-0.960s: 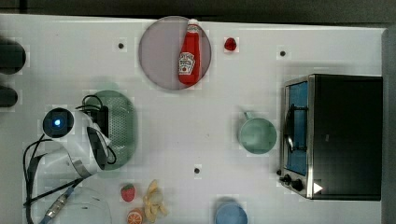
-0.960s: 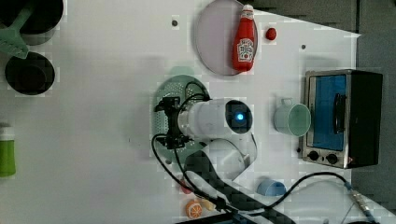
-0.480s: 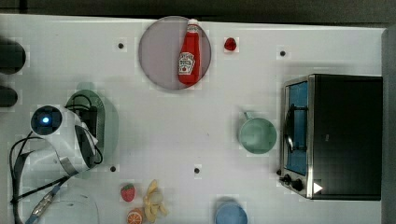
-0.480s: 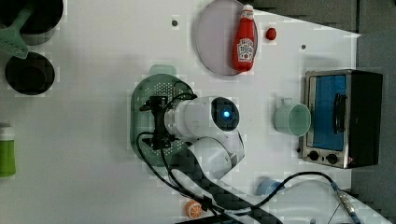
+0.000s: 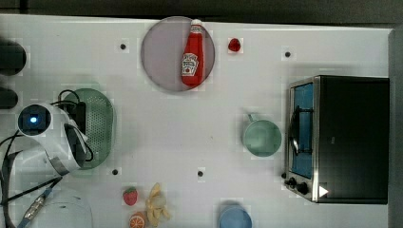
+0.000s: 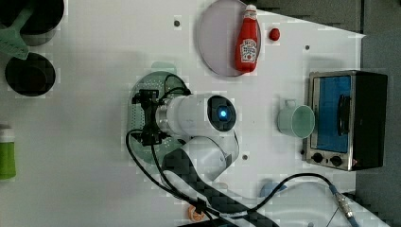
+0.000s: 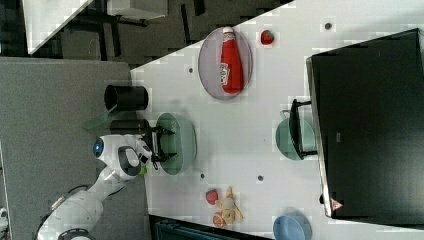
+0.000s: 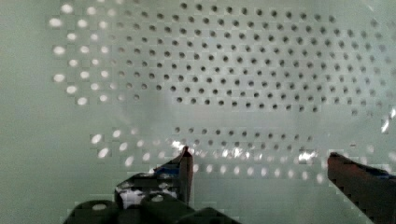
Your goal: Drag strainer right to left.
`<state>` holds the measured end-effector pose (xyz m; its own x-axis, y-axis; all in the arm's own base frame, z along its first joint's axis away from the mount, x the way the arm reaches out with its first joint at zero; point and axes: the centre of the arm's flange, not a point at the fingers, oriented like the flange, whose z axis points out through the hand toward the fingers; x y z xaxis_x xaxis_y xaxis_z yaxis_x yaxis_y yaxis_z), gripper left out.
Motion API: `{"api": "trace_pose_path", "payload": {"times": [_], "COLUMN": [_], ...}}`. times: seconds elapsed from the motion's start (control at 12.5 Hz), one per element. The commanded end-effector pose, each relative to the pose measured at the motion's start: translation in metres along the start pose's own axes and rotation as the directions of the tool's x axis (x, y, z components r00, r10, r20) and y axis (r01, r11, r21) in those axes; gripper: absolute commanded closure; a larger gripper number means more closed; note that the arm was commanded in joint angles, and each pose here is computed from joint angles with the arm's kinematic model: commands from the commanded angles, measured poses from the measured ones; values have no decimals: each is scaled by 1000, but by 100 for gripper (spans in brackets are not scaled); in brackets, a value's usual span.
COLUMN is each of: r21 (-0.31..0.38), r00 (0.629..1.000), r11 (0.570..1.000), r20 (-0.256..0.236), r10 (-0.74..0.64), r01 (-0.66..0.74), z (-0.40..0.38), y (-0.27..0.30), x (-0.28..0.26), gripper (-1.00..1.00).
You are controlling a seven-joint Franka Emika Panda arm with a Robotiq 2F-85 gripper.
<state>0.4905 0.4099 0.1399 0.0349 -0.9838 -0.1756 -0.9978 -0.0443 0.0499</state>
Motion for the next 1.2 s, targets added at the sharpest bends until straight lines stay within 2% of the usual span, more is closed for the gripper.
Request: {"api": "trace_pose_path", "payload": {"times": [0.08,0.32,0.48,0.72,0.88,1.04,1.2], "r21": [-13,-26,1,89,104,61,-23], "r00": [997,968,938,919,891,828,751], "r11": [997,968,938,915,885,829,766], "r20": [-5,-18,-32,-50,-71,-131,-180], "r10": [-74,-251,-346,-390,-448,-546,-635], "r01": [74,250,346,393,454,556,642], "z": [-18,-91,-163,-288,-362,-421,-462], "y": [9,-7,-26,-53,-54,-43,-24], "x": [-16,-5,20,91,158,234,306], "gripper": [-100,-100,-100,-100,-100,-100,-100]}}
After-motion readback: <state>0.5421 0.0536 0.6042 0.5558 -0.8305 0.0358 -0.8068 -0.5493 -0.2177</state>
